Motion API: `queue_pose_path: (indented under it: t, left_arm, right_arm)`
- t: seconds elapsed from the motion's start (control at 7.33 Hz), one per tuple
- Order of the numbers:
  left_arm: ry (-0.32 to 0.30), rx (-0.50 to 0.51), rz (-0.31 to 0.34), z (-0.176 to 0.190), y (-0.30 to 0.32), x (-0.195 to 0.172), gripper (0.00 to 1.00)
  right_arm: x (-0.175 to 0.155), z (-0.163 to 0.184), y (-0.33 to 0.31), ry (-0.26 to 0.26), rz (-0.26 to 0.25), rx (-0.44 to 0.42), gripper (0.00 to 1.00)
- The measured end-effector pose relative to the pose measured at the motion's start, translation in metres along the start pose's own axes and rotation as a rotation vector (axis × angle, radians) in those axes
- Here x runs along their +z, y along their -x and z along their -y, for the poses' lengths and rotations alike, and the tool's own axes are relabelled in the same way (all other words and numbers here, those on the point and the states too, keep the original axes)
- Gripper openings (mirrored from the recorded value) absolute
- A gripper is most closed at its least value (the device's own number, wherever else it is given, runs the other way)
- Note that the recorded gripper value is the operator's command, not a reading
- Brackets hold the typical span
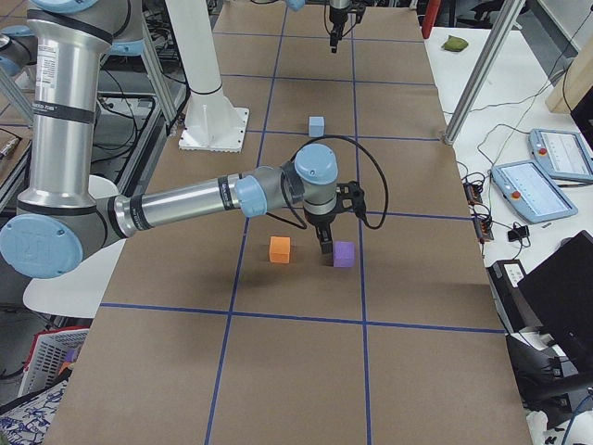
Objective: Place blue block between orange and purple blocks
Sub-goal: 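Withdraw the left arm while the right arm reaches toward the light blue cube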
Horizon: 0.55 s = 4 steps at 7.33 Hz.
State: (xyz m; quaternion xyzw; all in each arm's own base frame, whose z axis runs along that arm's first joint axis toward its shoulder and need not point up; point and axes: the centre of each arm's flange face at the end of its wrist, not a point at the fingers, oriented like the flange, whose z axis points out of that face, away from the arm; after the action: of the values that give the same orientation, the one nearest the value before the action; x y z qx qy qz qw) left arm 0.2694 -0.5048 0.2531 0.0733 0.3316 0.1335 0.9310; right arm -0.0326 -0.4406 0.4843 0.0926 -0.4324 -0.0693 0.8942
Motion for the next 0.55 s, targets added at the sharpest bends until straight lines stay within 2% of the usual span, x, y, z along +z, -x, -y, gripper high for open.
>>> queue_pose_path:
  t: [0.27,0.55]
  left_arm:
    - [0.039,0.104,0.016,-0.031,0.157,-0.008,1.0]
    - [0.068,0.113,0.017,-0.072,0.311,-0.013,1.0]
  right_arm:
    - [0.009,0.033,0.104,0.003,0.062,0.064,1.0]
    - [0.034,0.056,0.216,0.015,0.098,0.127,1.0]
